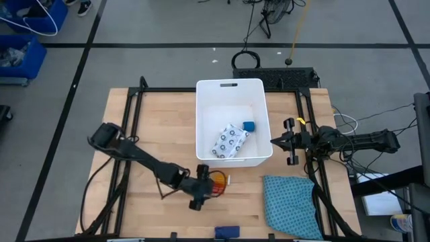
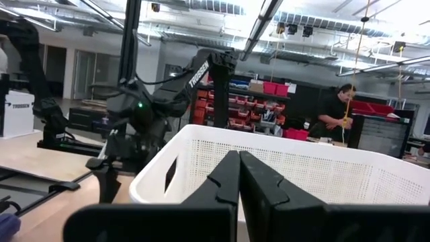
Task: Pick & place medical supplies in basket/bin
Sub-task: Put the red pill bottle into the white container
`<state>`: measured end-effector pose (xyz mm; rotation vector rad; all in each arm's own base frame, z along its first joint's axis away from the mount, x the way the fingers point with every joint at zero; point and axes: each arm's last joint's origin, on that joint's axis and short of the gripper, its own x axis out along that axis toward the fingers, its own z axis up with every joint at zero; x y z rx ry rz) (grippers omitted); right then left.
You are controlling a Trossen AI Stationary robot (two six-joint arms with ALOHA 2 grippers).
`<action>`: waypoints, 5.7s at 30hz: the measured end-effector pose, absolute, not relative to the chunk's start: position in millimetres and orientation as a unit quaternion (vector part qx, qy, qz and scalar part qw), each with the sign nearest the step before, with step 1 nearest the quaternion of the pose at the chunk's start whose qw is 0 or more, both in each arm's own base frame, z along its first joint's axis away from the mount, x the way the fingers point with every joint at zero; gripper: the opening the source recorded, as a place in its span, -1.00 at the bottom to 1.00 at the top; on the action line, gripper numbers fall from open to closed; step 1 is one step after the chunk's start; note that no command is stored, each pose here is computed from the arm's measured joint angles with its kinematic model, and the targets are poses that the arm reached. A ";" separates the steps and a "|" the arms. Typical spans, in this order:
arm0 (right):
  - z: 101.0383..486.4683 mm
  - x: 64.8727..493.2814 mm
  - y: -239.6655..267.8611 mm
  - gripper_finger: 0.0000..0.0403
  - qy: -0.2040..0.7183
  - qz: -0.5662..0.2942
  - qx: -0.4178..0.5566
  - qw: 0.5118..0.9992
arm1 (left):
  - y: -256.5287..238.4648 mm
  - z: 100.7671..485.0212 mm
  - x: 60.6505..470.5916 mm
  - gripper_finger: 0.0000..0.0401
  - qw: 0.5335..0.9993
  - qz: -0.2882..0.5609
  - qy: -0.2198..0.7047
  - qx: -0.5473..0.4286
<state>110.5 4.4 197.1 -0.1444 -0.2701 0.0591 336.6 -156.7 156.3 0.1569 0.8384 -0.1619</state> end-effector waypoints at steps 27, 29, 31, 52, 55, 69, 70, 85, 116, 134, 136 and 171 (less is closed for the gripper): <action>198.7 110.1 4.4 -1.00 -0.143 0.029 -0.073 0.987 | -156.7 112.8 349.9 0.63 0.895 -0.080 0.437 0.026; 198.9 110.0 4.4 -1.00 -0.144 0.029 -0.073 0.986 | -156.8 112.5 349.7 0.61 0.895 -0.083 0.438 0.025; 198.9 110.0 4.4 -1.00 -0.144 0.029 -0.073 0.986 | -156.8 114.1 349.3 0.55 0.894 -0.090 0.439 0.026; 198.9 110.0 4.4 -1.00 -0.144 0.029 -0.073 0.986 | -158.3 165.4 338.0 0.04 0.904 -0.163 0.394 0.046; 199.1 109.9 4.4 -1.00 -0.146 0.029 -0.073 0.986 | -155.0 191.5 327.0 0.03 0.909 -0.162 0.380 0.058; 199.1 109.9 4.4 -1.00 -0.146 0.029 -0.072 0.986 | -125.7 314.6 240.2 0.02 0.941 -0.145 0.269 0.144; 199.1 109.9 4.4 -1.00 -0.145 0.029 -0.072 0.986 | -121.2 320.3 233.8 0.01 0.943 -0.137 0.265 0.151; 199.1 109.9 4.4 -1.00 -0.146 0.029 -0.072 0.986 | -49.0 332.4 153.8 -0.02 0.968 -0.047 0.184 0.164; 199.3 109.9 4.2 -1.00 -0.147 0.026 -0.076 0.986 | 33.6 354.2 191.1 -0.04 0.975 0.179 -0.027 0.129; 199.2 109.9 4.3 -1.00 -0.146 0.025 -0.089 0.985 | 145.4 291.9 375.4 0.00 0.981 -0.003 0.195 0.006; 199.1 109.9 4.3 -1.00 -0.146 0.025 -0.089 0.985 | 151.2 273.6 384.2 -0.01 0.976 -0.002 0.216 -0.004; 200.0 109.7 4.1 -1.00 -0.151 0.014 -0.137 0.979 | 158.8 201.5 404.4 0.07 0.942 -0.006 0.335 0.005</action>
